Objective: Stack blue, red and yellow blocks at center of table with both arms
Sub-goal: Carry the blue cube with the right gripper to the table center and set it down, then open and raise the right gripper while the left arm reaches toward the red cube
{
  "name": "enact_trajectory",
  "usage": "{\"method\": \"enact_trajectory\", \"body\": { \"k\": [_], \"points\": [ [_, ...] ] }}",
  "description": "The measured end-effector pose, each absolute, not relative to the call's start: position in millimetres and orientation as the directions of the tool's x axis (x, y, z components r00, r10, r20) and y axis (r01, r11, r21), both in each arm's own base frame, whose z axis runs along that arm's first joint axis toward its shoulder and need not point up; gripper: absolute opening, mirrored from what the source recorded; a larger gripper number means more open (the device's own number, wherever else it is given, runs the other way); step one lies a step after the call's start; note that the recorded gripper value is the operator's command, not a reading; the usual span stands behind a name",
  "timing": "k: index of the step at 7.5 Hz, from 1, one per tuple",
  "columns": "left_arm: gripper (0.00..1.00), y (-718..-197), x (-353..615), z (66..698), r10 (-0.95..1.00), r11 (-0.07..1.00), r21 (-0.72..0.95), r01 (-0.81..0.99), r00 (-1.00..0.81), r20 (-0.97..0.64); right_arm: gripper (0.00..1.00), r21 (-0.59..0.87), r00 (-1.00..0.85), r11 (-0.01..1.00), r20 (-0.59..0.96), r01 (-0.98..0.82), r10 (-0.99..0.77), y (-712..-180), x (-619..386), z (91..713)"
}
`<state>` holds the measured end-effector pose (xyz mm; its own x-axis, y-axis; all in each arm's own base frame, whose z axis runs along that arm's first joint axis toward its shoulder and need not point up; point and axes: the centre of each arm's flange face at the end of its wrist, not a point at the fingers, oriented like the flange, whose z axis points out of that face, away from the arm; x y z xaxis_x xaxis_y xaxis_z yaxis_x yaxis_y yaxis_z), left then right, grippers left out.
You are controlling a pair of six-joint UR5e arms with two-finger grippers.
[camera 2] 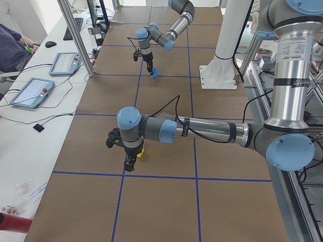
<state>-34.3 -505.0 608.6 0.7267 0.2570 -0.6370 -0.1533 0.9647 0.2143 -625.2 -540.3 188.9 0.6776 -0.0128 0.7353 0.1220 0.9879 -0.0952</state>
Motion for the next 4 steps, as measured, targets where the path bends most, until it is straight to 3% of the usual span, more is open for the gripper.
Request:
{"method": "enact_trajectory", "body": {
  "k": [4],
  "points": [
    [1.0, -515.9, -33.6, 585.8, 0.284, 0.954, 0.257, -0.151, 0.725, -0.627, 0.99, -0.072, 0.658, 0.99, 0.752, 0.122, -0.027, -538.2, -612.1, 180.5]
  ]
}}
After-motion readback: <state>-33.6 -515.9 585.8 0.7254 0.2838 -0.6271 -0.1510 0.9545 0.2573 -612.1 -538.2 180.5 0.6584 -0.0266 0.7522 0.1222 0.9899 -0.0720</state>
